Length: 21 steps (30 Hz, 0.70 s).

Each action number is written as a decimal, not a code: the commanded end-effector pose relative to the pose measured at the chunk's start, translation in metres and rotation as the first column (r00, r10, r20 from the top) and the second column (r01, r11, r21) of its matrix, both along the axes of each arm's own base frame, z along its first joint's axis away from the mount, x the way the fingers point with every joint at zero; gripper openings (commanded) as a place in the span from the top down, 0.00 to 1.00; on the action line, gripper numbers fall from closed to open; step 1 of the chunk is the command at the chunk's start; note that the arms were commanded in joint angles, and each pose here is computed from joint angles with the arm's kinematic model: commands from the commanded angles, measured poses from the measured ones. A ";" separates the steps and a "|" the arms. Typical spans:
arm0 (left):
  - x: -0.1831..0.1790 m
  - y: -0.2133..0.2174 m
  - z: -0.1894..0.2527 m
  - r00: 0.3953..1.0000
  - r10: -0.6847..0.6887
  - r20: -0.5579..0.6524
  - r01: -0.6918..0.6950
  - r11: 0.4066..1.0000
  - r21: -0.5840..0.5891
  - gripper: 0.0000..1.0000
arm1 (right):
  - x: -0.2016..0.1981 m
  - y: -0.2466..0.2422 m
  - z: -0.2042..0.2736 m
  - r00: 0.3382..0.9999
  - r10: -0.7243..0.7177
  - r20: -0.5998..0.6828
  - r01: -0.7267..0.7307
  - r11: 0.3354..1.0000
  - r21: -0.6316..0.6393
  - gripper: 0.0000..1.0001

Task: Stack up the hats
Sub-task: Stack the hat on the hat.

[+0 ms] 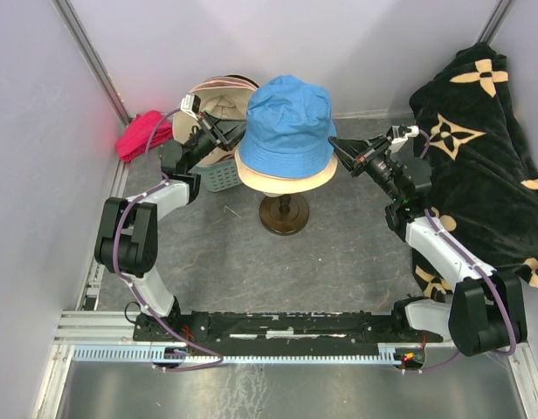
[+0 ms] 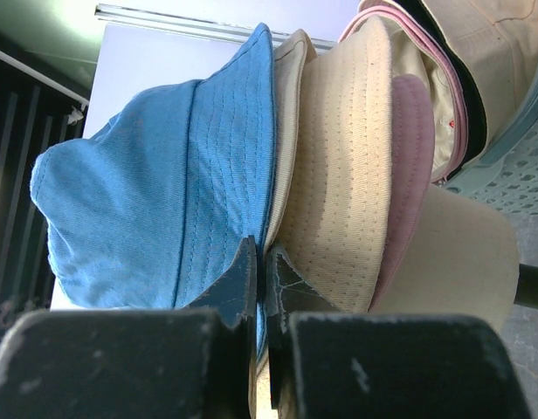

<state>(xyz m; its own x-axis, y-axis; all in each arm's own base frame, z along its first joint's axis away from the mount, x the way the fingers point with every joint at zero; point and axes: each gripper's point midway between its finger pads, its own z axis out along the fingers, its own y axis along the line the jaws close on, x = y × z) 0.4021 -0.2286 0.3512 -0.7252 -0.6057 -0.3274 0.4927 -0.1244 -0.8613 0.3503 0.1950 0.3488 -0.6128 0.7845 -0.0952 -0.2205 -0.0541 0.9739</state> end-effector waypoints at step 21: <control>-0.005 -0.006 -0.031 0.993 -0.084 -0.085 0.088 0.995 0.051 0.61 | -0.009 -0.022 0.000 0.998 -0.053 0.027 0.058 0.978 -0.202 0.52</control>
